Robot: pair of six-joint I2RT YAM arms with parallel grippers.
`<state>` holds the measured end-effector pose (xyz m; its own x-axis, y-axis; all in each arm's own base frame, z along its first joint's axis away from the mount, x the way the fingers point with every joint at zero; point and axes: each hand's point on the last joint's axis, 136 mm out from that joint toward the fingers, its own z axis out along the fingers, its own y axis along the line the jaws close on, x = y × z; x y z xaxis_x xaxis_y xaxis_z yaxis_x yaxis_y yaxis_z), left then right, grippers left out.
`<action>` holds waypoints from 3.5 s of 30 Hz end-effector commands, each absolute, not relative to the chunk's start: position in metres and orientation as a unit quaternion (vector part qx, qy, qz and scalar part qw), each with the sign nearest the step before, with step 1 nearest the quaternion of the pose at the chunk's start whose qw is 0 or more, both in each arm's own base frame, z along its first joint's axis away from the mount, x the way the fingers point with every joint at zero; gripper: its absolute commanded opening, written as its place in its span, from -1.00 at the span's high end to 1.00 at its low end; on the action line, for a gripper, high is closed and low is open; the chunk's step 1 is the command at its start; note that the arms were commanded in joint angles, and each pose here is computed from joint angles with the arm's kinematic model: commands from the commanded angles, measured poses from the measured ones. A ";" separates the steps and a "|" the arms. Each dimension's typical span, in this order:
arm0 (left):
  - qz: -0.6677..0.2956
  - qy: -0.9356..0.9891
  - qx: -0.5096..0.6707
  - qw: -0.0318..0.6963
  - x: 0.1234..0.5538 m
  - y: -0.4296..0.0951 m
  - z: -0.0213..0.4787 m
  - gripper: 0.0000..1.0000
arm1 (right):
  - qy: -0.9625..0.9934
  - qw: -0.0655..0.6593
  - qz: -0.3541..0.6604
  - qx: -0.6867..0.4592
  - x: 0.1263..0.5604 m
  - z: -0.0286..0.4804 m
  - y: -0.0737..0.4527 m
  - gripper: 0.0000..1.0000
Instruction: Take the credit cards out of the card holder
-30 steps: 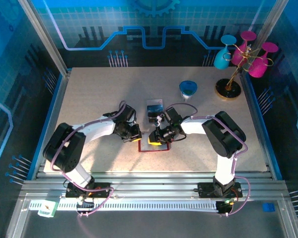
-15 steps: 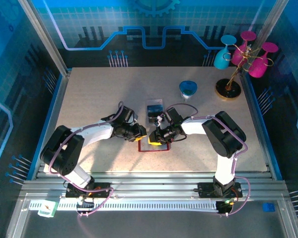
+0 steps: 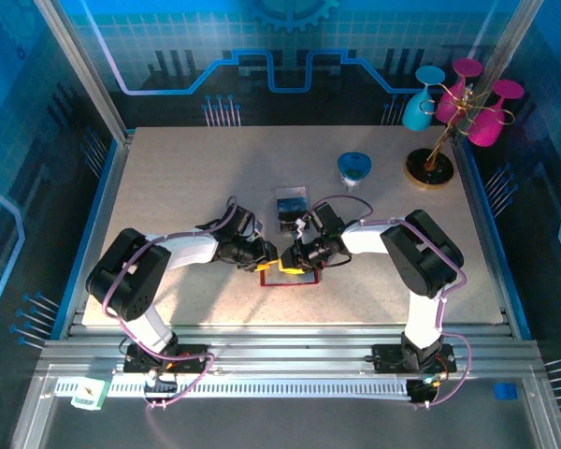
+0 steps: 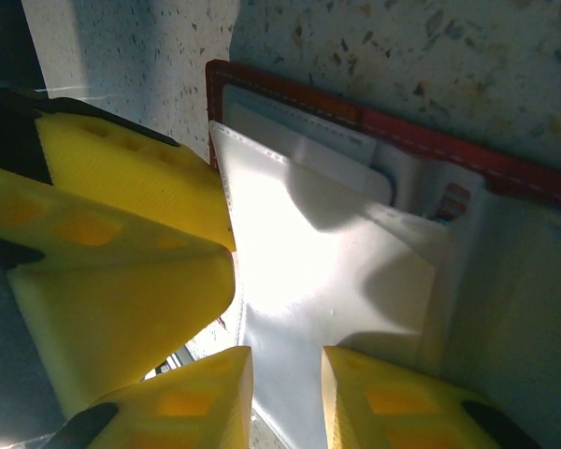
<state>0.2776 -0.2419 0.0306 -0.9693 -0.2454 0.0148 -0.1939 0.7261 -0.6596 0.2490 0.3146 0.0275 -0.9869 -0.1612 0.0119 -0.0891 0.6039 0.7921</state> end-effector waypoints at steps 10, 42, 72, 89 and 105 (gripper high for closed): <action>-0.383 0.915 -0.123 0.010 0.267 -0.251 0.026 0.47 | -0.903 0.048 -0.424 0.055 0.245 0.025 0.304 0.47; -0.410 0.906 -0.100 0.019 0.268 -0.259 0.073 0.36 | -0.886 -0.045 -0.462 0.018 0.275 0.090 0.275 0.48; -0.427 0.901 -0.062 -0.034 0.274 -0.342 0.061 0.13 | -0.954 -0.058 -0.294 -0.020 0.268 0.067 0.187 0.30; -0.438 0.896 -0.068 -0.033 0.279 -0.347 0.063 0.01 | -0.949 -0.026 -0.312 -0.017 0.265 0.044 0.196 0.49; -0.424 0.902 -0.084 0.017 0.296 -0.297 0.095 0.00 | -0.946 -0.018 -0.325 -0.015 0.252 0.046 0.207 0.90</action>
